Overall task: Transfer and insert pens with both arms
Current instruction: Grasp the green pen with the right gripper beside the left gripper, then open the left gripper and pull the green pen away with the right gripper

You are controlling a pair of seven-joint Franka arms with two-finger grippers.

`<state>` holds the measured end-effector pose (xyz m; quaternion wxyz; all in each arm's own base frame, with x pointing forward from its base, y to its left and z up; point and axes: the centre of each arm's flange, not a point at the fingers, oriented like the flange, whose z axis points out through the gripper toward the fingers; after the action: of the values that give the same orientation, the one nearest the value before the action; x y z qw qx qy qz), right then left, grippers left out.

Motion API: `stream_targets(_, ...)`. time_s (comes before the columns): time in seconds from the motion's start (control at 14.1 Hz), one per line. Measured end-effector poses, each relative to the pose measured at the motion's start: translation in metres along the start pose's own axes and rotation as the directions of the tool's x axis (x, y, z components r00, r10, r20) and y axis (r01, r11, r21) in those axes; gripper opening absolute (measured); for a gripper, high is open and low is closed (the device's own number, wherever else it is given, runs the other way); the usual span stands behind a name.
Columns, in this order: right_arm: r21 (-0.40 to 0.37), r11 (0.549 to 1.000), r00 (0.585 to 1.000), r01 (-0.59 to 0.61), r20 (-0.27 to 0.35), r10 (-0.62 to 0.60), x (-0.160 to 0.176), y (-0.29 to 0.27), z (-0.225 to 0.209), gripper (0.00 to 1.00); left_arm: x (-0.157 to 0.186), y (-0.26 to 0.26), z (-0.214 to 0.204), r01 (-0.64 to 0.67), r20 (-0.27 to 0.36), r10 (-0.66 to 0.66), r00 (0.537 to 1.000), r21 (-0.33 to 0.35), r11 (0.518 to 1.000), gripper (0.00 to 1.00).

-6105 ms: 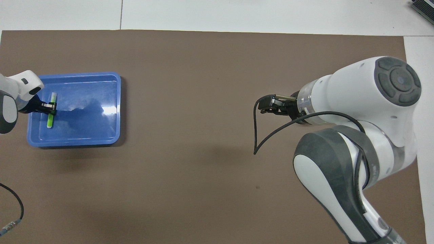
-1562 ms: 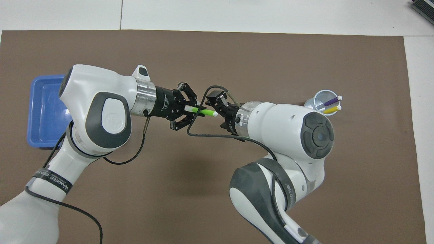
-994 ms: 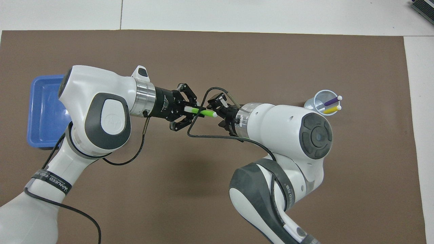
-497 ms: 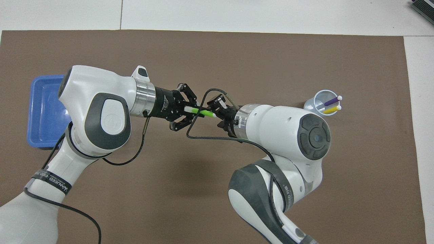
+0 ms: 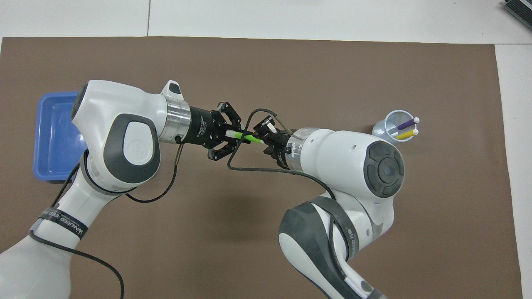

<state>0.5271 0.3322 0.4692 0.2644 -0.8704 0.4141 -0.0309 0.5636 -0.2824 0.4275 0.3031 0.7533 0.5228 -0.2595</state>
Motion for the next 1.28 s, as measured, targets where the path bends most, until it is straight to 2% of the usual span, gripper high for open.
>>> stream_targets(0.28, 0.006, 1.000, 1.000, 0.001, -0.001, -0.001, -0.0007, -0.0006, -0.0003, 0.43, 0.0002, 0.0001, -0.0002, 0.000, 0.000, 0.000, 1.000, 0.000, 1.000, 0.18)
stream_targets(0.57, 0.007, 1.000, 1.000, 0.001, -0.002, -0.001, -0.0004, -0.0007, -0.0003, 0.40, 0.0001, 0.0001, -0.0008, 0.000, 0.000, 0.000, 1.000, -0.001, 1.000, 0.18)
stream_targets(0.71, 0.008, 1.000, 1.000, 0.001, -0.002, -0.001, -0.0003, -0.0008, -0.0002, 0.35, 0.0001, 0.0001, -0.0008, 0.000, 0.000, 0.000, 1.000, -0.001, 1.000, 0.18)
stream_targets(0.85, 0.019, 1.000, 1.000, 0.001, -0.005, -0.001, -0.0004, -0.0022, -0.0013, 0.23, -0.0005, -0.0004, 0.0001, -0.001, 0.001, 0.001, 1.000, 0.001, 1.000, 0.18)
stream_targets(1.28, 0.027, 1.000, 1.000, 0.002, -0.007, -0.002, -0.0010, -0.0034, -0.0021, 0.21, 0.0003, 0.0000, -0.0011, 0.005, 0.004, -0.005, 1.000, -0.003, 1.000, 0.18)
